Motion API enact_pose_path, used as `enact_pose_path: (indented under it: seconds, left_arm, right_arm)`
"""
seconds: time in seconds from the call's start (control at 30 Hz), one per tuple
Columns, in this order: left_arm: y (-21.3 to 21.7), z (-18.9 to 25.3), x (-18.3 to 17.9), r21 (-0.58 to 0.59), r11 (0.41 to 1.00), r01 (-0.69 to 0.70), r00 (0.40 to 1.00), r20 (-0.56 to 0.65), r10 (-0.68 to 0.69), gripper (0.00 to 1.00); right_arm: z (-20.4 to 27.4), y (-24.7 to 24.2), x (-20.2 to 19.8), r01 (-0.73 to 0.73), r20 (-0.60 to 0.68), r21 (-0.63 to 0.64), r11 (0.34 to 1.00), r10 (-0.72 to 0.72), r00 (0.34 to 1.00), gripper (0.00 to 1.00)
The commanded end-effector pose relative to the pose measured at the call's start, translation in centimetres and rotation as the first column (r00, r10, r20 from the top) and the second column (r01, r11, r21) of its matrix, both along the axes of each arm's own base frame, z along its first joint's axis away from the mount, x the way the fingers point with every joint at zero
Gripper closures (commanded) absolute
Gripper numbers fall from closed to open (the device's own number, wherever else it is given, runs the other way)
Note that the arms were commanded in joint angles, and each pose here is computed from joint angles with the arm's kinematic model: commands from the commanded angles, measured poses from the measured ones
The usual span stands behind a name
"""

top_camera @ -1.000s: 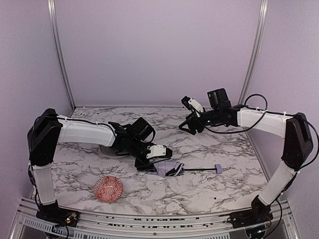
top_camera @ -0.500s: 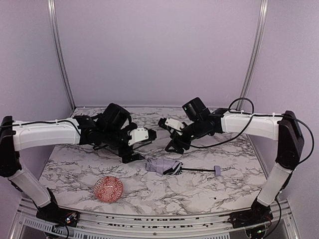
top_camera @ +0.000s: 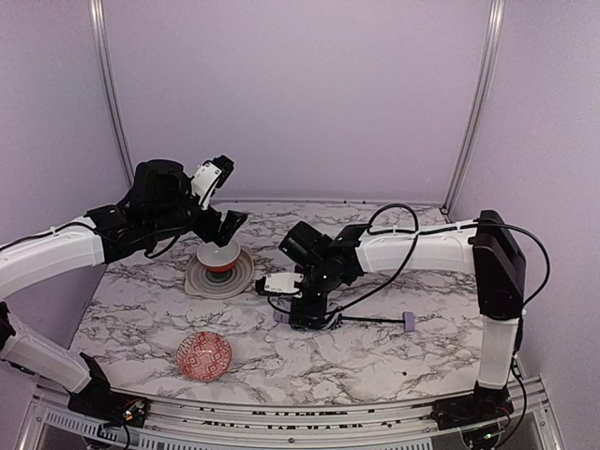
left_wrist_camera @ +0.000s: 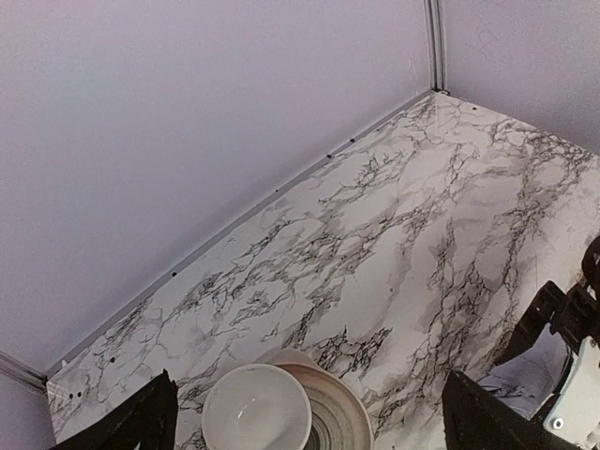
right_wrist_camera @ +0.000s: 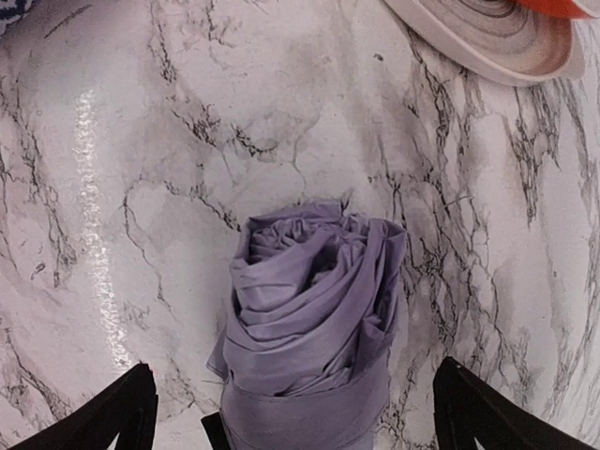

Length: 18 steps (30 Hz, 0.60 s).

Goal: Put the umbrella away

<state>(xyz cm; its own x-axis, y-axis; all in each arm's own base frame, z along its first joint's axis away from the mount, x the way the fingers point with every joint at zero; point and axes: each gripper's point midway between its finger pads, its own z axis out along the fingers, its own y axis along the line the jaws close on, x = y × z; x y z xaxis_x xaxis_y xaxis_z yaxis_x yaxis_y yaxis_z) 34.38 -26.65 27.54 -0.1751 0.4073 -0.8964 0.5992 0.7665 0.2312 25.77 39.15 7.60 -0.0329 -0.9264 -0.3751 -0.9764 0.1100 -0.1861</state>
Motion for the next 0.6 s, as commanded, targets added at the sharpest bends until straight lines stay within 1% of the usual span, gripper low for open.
enact_pose_path:
  seconds: [0.0,0.13,0.23,0.27,0.37,0.47,0.53,0.57]
  left_arm:
    - [1.0,1.7,0.7,-0.047,0.996,-0.076,0.994,0.075,0.079,0.01]
    - [0.0,0.5,0.9,-0.017,0.999,-0.033,0.997,0.069,0.034,0.02]
    - [0.2,0.2,0.8,-0.019,0.999,-0.036,0.997,0.071,0.038,0.03]
    - [0.3,0.2,0.7,-0.02,0.999,-0.034,0.996,0.076,0.035,0.03]
    - [0.5,-0.3,0.0,-0.013,1.0,-0.013,0.996,0.093,0.014,0.02]
    - [0.5,0.7,-0.5,-0.037,0.999,0.013,0.991,0.131,-0.008,0.02]
    - [0.6,1.0,-0.8,-0.037,0.999,0.021,0.989,0.145,-0.015,0.02]
    - [0.7,1.1,-0.9,-0.036,0.999,0.021,0.988,0.151,-0.016,0.02]
  right_arm:
    - [-1.0,-0.4,1.1,0.008,0.038,-0.108,0.994,-0.003,0.999,0.02]
    - [-2.9,-1.5,2.0,0.043,0.07,-0.22,0.975,-0.028,0.997,0.11]
    - [-3.7,-2.0,2.0,0.038,0.055,-0.262,0.964,-0.024,0.998,0.24]
    - [-3.7,-1.9,1.9,0.038,0.053,-0.263,0.964,-0.025,0.998,0.26]
    - [-3.7,-2.0,1.7,0.043,0.058,-0.277,0.96,-0.028,0.998,0.25]
    - [-4.1,-2.1,1.3,0.037,0.052,-0.295,0.955,-0.023,0.998,0.25]
    - [-4.3,-2.2,1.2,0.04,0.056,-0.304,0.952,-0.024,0.998,0.28]
    - [-4.2,-2.2,1.2,0.041,0.058,-0.303,0.952,-0.025,0.998,0.33]
